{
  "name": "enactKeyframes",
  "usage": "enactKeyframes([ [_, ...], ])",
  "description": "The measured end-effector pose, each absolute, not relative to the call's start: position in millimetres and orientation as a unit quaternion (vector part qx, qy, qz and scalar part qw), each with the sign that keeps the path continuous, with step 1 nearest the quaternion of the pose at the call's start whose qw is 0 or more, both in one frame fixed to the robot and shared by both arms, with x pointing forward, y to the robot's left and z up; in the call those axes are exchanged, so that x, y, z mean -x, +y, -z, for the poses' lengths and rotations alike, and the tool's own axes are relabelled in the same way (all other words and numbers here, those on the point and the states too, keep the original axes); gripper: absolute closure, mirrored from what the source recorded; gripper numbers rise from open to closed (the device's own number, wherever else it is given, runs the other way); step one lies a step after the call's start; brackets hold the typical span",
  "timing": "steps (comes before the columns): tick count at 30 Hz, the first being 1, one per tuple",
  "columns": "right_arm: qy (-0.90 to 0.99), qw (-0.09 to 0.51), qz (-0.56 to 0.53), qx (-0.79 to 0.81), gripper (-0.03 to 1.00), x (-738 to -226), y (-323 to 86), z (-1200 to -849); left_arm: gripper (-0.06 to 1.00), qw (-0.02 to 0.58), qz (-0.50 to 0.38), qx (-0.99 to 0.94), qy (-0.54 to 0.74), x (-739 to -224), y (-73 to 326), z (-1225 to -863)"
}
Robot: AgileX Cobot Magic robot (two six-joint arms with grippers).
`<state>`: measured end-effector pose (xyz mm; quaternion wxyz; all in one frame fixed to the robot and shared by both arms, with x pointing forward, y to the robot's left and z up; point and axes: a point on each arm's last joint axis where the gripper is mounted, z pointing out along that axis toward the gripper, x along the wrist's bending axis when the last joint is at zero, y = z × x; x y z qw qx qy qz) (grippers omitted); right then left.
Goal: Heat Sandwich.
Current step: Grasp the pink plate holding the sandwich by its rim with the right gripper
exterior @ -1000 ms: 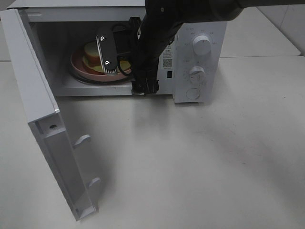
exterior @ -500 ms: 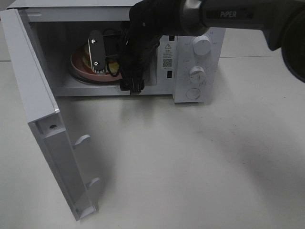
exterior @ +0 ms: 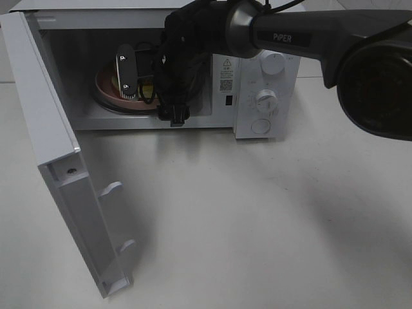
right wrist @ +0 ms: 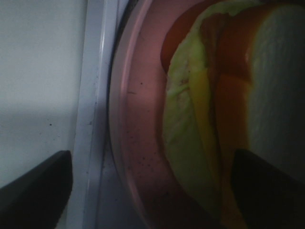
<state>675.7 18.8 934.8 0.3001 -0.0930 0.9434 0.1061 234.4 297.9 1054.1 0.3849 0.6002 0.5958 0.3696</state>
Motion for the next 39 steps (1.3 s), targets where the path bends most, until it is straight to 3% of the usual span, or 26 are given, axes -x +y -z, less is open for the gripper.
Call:
enactKeyframes([
  [7,0.947,0.291,-0.101,0.090,0.14,-676,19,-924,-0.05,0.385,-0.370,-0.600,0.596,-234,298,-1054],
  [11,0.948,0.288,-0.100,0.089,0.24,-676,19,-922,-0.05,0.385,-0.370,-0.600,0.596,-234,298,-1054],
  [15,0.951,0.282,-0.099,0.078,0.53,-675,18,-921,-0.05,0.385,-0.370,-0.600,0.596,-234,298,-1054],
  [16,0.951,0.282,-0.099,0.078,0.53,-675,18,-921,-0.05,0.385,-0.370,-0.600,0.596,-234,298,-1054],
  [17,0.953,0.278,-0.098,0.074,0.60,-675,18,-921,-0.05,0.385,-0.370,-0.600,0.596,-234,298,-1054],
  [18,0.954,0.275,-0.095,0.072,0.76,-675,17,-920,-0.05,0.385,-0.370,-0.600,0.596,-234,298,-1054],
  [22,0.955,0.272,-0.103,0.065,0.90,-674,18,-922,-0.05,0.385,-0.370,-0.600,0.596,-234,298,-1054],
  [39,0.955,0.265,-0.119,0.057,0.91,-673,21,-923,-0.05,0.385,-0.370,-0.600,0.596,-234,298,-1054],
])
